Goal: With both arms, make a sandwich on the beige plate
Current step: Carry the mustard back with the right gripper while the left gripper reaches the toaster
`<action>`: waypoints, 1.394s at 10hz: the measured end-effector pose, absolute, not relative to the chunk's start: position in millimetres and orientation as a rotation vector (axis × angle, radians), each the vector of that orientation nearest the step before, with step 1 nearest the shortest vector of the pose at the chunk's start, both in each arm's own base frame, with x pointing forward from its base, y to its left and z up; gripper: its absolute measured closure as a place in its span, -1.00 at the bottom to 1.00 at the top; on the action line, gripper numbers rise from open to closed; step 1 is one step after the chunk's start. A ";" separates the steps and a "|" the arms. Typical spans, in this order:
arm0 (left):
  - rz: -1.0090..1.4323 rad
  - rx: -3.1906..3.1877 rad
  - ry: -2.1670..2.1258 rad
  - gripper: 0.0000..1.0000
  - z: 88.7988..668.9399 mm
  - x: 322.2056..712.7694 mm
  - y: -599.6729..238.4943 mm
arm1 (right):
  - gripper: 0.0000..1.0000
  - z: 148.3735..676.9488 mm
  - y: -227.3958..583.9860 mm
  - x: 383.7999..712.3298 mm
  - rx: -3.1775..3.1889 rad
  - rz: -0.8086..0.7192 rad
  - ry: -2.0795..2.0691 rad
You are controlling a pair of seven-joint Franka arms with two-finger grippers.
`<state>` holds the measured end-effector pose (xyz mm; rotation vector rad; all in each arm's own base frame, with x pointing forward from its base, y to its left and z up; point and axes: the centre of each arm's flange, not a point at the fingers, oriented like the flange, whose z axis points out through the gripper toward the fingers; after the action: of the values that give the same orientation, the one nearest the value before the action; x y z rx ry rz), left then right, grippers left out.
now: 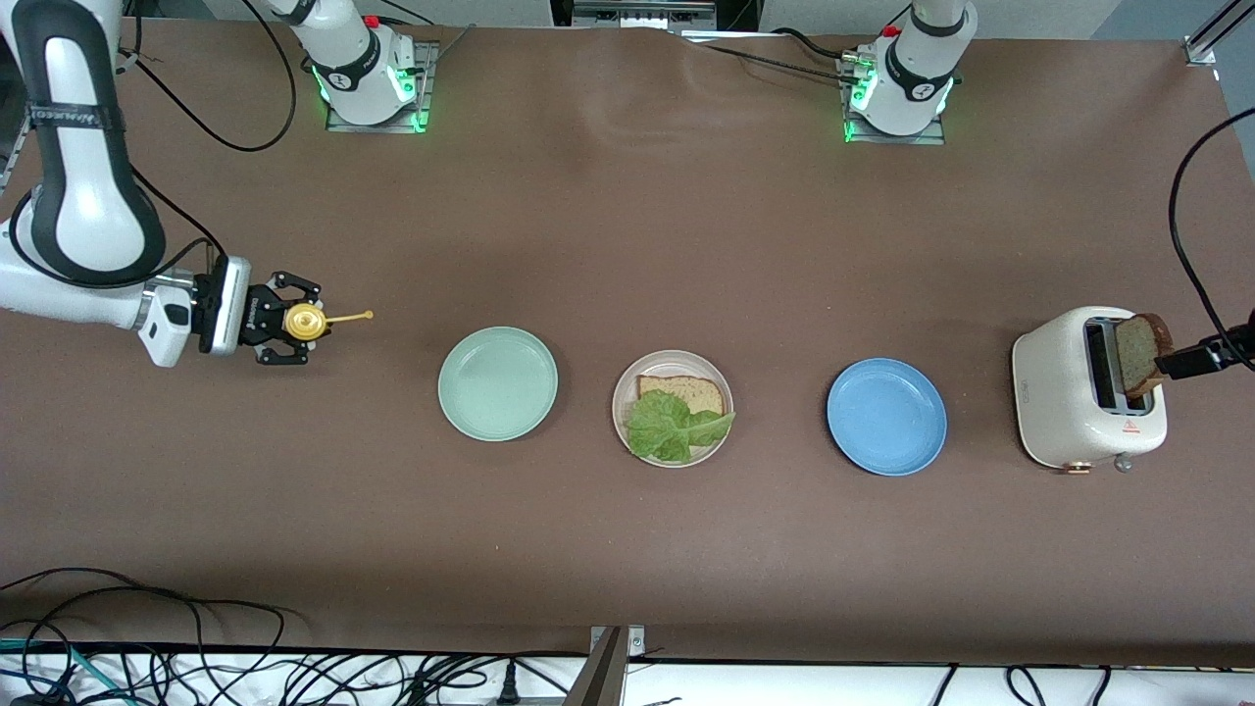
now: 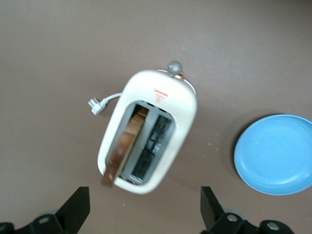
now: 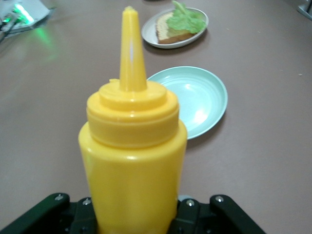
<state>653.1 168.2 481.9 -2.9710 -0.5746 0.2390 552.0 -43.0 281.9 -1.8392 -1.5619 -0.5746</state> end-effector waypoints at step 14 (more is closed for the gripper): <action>0.480 -3.034 -0.590 -1.00 379.1 640.2 226.6 | 0.77 120.9 -101.8 448.1 -1.536 -0.920 -1.422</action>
<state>640.2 226.6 379.1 -3.0343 -0.5904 0.4800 448.1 -101.8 120.9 -1.5359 -1.4220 -0.9202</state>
